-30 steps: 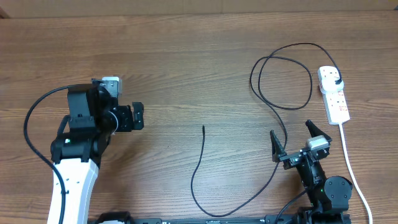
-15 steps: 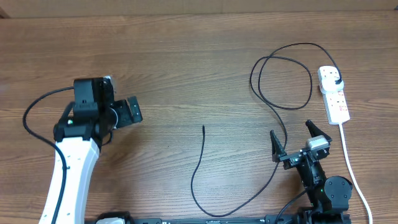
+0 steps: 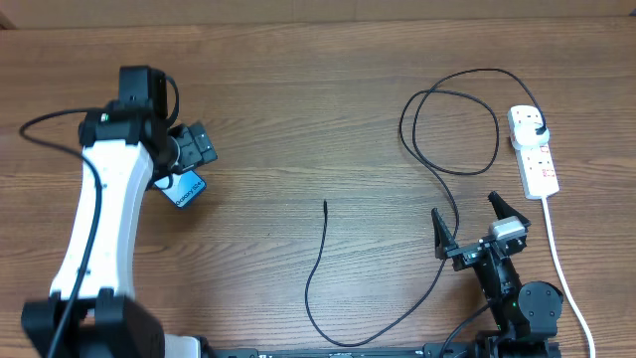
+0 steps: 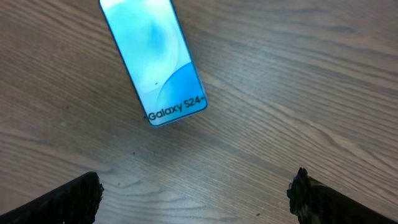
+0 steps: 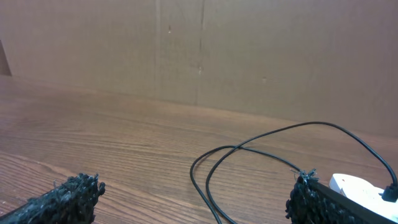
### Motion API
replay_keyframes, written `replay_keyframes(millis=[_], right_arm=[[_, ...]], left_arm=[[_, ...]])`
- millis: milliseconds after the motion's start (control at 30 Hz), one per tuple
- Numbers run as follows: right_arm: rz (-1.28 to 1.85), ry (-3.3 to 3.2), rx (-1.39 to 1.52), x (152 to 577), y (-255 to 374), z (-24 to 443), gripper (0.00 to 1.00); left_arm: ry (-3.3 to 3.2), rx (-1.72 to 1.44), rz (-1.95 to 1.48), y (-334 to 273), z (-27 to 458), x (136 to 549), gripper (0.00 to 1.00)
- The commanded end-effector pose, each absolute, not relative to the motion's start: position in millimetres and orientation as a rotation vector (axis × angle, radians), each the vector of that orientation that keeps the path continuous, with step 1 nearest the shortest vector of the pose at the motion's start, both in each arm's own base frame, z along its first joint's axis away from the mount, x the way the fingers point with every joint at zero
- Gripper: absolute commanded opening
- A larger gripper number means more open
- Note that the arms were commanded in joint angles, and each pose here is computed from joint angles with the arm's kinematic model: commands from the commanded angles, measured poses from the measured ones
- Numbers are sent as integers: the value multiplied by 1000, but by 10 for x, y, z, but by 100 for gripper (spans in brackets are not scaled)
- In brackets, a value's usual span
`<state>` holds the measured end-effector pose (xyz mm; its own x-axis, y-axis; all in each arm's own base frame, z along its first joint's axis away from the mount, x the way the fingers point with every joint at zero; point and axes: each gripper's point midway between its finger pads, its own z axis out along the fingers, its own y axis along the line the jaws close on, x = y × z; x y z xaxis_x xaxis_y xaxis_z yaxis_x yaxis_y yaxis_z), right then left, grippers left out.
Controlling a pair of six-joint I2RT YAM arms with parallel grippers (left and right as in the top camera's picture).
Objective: Plug charger to phone and switch on socket
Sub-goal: 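Move the left gripper forward over the Galaxy S24 phone, then lower the left gripper onto the phone and align fingers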
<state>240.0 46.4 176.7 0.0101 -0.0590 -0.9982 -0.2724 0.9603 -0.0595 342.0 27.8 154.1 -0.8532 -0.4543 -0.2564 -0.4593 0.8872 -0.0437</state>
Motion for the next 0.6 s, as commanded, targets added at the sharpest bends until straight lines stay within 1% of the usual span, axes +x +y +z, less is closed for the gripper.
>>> replay_keyframes(millis=[0,300,333,367,400,433,467,500,533,567], right_arm=[[168,1553,-265,2401,468,1750,100],[168,1553,-265,2401,468,1750,100],[168,1553,-265,2401,468,1750,100],[168,1553,-265,2401,468,1750,100],[168,1553,-265,2401,468,1750,100],[168,1553,-265,2401,468,1750,100],[168,1553,-265,2401,468,1750,100],[168,1553,-265,2401,468,1750,100],[168,1553,-265,2401,468,1750,100],[168,1553,-265,2401,468,1750,100]], left_arm=[[2809,-774,61,335,1483,3550,100],[2893,-807,91,347,1090,3727,100],[2897,-817,93,348,1051,3737,86],[2899,-826,95,348,1024,3745,62],[2899,-834,95,348,997,3755,51],[2897,-843,94,349,982,3764,47],[2892,-848,92,350,971,3782,55],[2887,-848,91,350,967,3797,86],[2878,-851,87,351,967,3818,100],[2870,-856,84,352,969,3835,100]])
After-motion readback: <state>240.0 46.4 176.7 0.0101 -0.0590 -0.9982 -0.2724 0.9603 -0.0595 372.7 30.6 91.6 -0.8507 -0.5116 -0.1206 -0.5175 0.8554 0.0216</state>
